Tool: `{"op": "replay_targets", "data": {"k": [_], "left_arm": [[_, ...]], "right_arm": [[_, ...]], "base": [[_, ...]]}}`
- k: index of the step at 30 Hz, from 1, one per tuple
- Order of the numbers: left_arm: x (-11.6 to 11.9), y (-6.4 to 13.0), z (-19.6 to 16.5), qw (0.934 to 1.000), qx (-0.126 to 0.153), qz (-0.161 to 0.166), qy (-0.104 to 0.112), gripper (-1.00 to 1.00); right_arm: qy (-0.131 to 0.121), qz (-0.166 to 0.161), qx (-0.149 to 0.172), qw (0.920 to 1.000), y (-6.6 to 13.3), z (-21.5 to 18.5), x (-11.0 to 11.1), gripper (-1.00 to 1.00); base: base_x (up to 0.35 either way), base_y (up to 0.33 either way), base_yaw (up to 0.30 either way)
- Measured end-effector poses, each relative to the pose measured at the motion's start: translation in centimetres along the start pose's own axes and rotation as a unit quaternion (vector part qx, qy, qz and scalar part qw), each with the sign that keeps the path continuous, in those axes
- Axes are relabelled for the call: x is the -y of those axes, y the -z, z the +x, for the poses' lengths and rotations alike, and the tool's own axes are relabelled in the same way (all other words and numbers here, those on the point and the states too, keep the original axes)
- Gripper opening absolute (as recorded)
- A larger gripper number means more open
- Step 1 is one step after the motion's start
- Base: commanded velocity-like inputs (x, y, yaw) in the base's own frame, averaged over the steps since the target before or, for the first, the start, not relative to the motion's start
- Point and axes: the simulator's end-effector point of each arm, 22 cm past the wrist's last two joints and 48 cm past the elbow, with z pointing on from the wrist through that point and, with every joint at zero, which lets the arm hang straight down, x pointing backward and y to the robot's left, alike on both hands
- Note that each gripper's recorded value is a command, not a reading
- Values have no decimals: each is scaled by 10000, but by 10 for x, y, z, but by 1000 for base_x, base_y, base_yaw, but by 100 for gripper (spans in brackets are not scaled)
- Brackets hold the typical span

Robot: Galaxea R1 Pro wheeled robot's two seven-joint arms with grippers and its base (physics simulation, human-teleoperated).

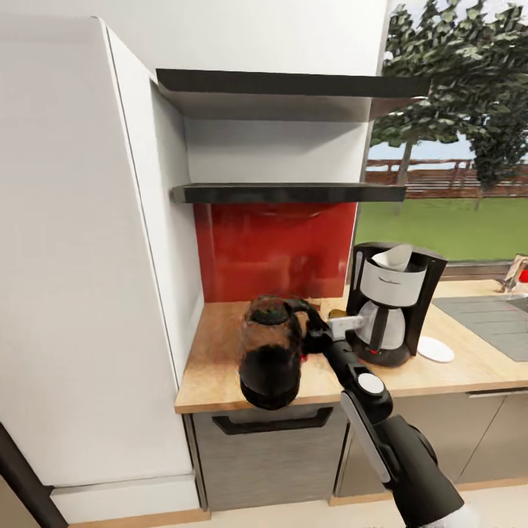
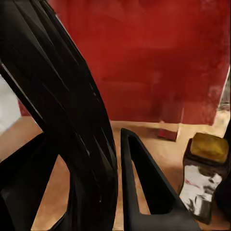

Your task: Set up a coffee station on the kitchen countertop: keep the coffee maker on the countertop, move the bottle of coffee from the kitchen shelf to the counter next to the coffee maker, place a paper coffee filter on top of the coffee maker, put the saucer next to the coffee maker with the coffee cup on the saucer, and place the electric kettle next to the coffee maker.

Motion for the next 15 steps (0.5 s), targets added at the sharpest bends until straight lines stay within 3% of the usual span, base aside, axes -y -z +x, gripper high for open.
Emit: {"op": "replay_targets", "data": {"k": [1, 4, 5, 10, 15], "left_arm": [[0, 0, 0, 10000, -2, 0, -1, 100], [0, 0, 0, 10000, -2, 3, -2, 100], [0, 0, 0, 10000, 0, 3, -5, 100], [1, 0, 0, 10000, 6, 12, -17, 100], [1, 0, -1, 10000, 15, 27, -30, 100]], "right_arm": [[-82, 458, -14, 9989, -1, 1, 35, -100], [-103, 938, -65, 9955, 2, 5, 53, -100], [-147, 1458, -100, 9892, 7, 8, 73, -100], [-150, 1701, -204, 9851, 7, 22, 84, -100], [-189, 2251, -64, 9741, 16, 19, 110, -100]], "base": [[0, 5, -2], [0, 2, -1], [0, 0, 0], [0, 0, 0], [0, 0, 0]]}}
